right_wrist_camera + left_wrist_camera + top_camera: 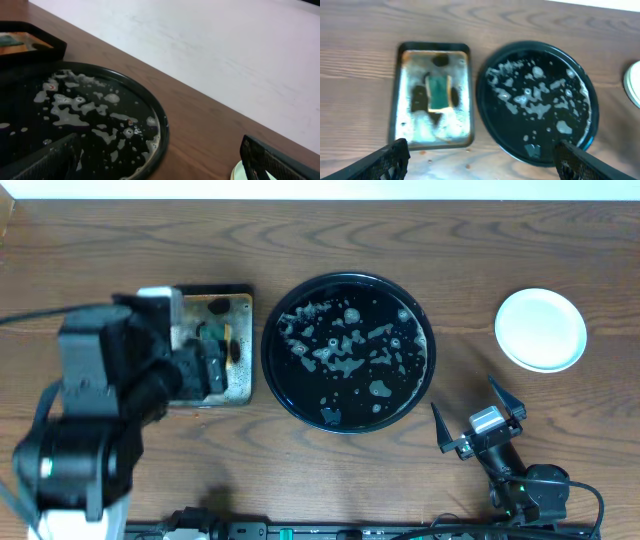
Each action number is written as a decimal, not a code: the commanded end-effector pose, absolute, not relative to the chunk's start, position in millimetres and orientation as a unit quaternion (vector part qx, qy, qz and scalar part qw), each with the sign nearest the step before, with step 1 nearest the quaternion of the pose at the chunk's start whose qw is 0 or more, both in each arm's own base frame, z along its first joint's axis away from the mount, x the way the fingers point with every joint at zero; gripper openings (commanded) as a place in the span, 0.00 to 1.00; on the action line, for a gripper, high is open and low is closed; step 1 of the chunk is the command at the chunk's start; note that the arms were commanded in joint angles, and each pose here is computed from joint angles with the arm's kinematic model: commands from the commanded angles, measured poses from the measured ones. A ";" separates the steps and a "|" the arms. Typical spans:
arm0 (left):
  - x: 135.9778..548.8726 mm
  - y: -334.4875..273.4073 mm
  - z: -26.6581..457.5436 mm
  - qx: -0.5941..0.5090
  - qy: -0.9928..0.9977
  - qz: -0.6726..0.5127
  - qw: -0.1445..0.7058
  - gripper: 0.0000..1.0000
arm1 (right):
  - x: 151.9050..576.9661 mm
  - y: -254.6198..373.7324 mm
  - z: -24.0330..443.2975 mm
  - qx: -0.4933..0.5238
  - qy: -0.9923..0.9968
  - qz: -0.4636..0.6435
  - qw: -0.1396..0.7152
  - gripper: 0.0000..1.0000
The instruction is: Clean dirty plates on tray and stack at the side
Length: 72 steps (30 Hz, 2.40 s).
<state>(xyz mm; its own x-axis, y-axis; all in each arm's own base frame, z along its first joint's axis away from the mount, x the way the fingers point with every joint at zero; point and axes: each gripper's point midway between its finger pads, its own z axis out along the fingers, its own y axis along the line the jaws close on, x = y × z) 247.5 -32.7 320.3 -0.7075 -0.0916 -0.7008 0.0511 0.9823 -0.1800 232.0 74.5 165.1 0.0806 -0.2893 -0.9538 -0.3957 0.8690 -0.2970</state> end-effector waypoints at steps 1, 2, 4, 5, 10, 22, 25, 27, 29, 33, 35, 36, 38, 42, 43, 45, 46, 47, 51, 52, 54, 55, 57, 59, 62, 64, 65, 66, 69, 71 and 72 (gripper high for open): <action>227.2 -12.5 333.8 -0.028 0.896 -0.043 0.442 0.93 | 232.5 73.0 164.0 -0.245 0.680 0.043 0.690 0.99; 226.8 -9.4 339.4 -0.031 0.884 -0.037 0.466 0.93 | 232.5 73.0 163.9 -0.245 0.680 0.043 0.690 0.99; 227.2 -7.6 351.0 -0.024 0.858 -0.030 0.512 0.93 | 232.5 73.0 164.0 -0.245 0.680 0.043 0.690 0.99; 227.3 -6.8 356.2 -0.018 0.845 -0.027 0.533 0.93 | 232.5 73.1 164.0 -0.245 0.680 0.043 0.690 0.99; 224.8 0.2 362.9 -0.017 0.785 -0.011 0.619 0.93 | 232.5 73.1 164.0 -0.245 0.680 0.043 0.690 0.99; 213.7 1.4 300.5 -0.049 0.701 -0.044 0.710 0.93 | 232.5 73.0 164.0 -0.245 0.680 0.043 0.690 0.99; 215.5 1.3 282.4 -0.049 0.695 -0.045 0.716 0.93 | 232.5 73.0 164.0 -0.245 0.680 0.043 0.690 0.99; 217.2 1.3 271.9 -0.049 0.693 -0.045 0.718 0.93 | 232.5 73.1 163.9 -0.245 0.680 0.043 0.690 0.99; 219.2 1.3 259.9 -0.048 0.690 -0.045 0.720 0.93 | 232.5 73.0 163.9 -0.245 0.680 0.043 0.690 0.99; 226.3 -3.3 236.7 -0.043 0.695 -0.054 0.716 0.93 | 232.5 73.0 164.0 -0.245 0.680 0.043 0.690 0.99; 228.8 -6.1 227.8 -0.040 0.700 -0.059 0.710 0.93 | 232.5 73.1 163.9 -0.245 0.680 0.043 0.690 0.99; 230.1 -7.5 223.6 -0.038 0.703 -0.061 0.708 0.93 | 232.5 73.0 163.9 -0.245 0.680 0.043 0.690 0.99; 232.9 -9.0 216.9 -0.036 0.703 -0.062 0.707 0.93 | 232.5 73.0 163.9 -0.245 0.680 0.043 0.690 0.99; 240.0 -9.5 201.2 -0.036 0.700 -0.063 0.711 0.93 | 232.5 73.0 164.0 -0.245 0.680 0.043 0.690 0.99; 241.3 -9.5 197.0 -0.037 0.700 -0.063 0.710 0.93 | 232.5 73.1 163.9 -0.245 0.680 0.043 0.690 0.99; 243.5 -9.7 187.2 -0.038 0.704 -0.064 0.707 0.93 | 232.5 73.1 164.0 -0.245 0.680 0.043 0.690 0.99; 244.2 -9.7 182.9 -0.038 0.707 -0.064 0.704 0.93 | 232.5 73.1 164.0 -0.245 0.680 0.043 0.690 0.99; 244.8 -9.8 178.6 -0.038 0.710 -0.063 0.700 0.93 | 232.5 73.0 164.0 -0.245 0.680 0.043 0.690 0.99; 246.0 -11.7 158.1 -0.036 0.729 -0.063 0.680 0.93 | 232.5 73.1 164.0 -0.245 0.680 0.043 0.690 0.99; 245.8 -12.3 157.0 -0.035 0.731 -0.064 0.679 0.93 | 232.5 73.1 163.9 -0.245 0.680 0.043 0.690 0.99; 245.7 -12.3 155.0 -0.035 0.734 -0.064 0.676 0.93 | 232.5 73.0 163.9 -0.245 0.680 0.043 0.690 0.99; 245.7 -12.3 154.5 -0.035 0.734 -0.063 0.675 0.93 | 232.5 73.1 163.9 -0.245 0.680 0.043 0.690 0.99; 245.6 -12.3 154.2 -0.035 0.735 -0.063 0.675 0.93 | 232.5 73.1 164.0 -0.245 0.680 0.043 0.690 0.99; 245.6 -12.3 154.2 -0.035 0.735 -0.063 0.674 0.93 | 232.5 73.0 164.0 -0.245 0.680 0.043 0.690 0.99; 245.6 -12.3 154.2 -0.035 0.735 -0.063 0.674 0.93 | 232.5 73.1 164.0 -0.245 0.680 0.043 0.690 0.99; 245.6 -12.3 154.2 -0.035 0.735 -0.063 0.674 0.93 | 232.5 73.1 163.9 -0.245 0.680 0.043 0.690 0.99; 245.6 -12.3 154.2 -0.035 0.735 -0.063 0.674 0.93 | 232.5 73.1 164.1 -0.245 0.679 0.043 0.690 0.99; 245.6 -12.3 154.2 -0.035 0.735 -0.063 0.674 0.93 | 232.5 73.0 164.1 -0.245 0.679 0.043 0.690 0.99; 245.6 -12.3 154.3 -0.035 0.735 -0.063 0.674 0.93 | 232.5 73.1 164.0 -0.245 0.680 0.043 0.690 0.99; 245.7 -12.3 153.9 -0.035 0.735 -0.063 0.674 0.93 | 232.5 73.0 163.9 -0.245 0.680 0.043 0.690 0.99; 245.7 -12.3 153.8 -0.035 0.735 -0.063 0.674 0.93 | 232.5 73.1 164.0 -0.245 0.680 0.043 0.690 0.99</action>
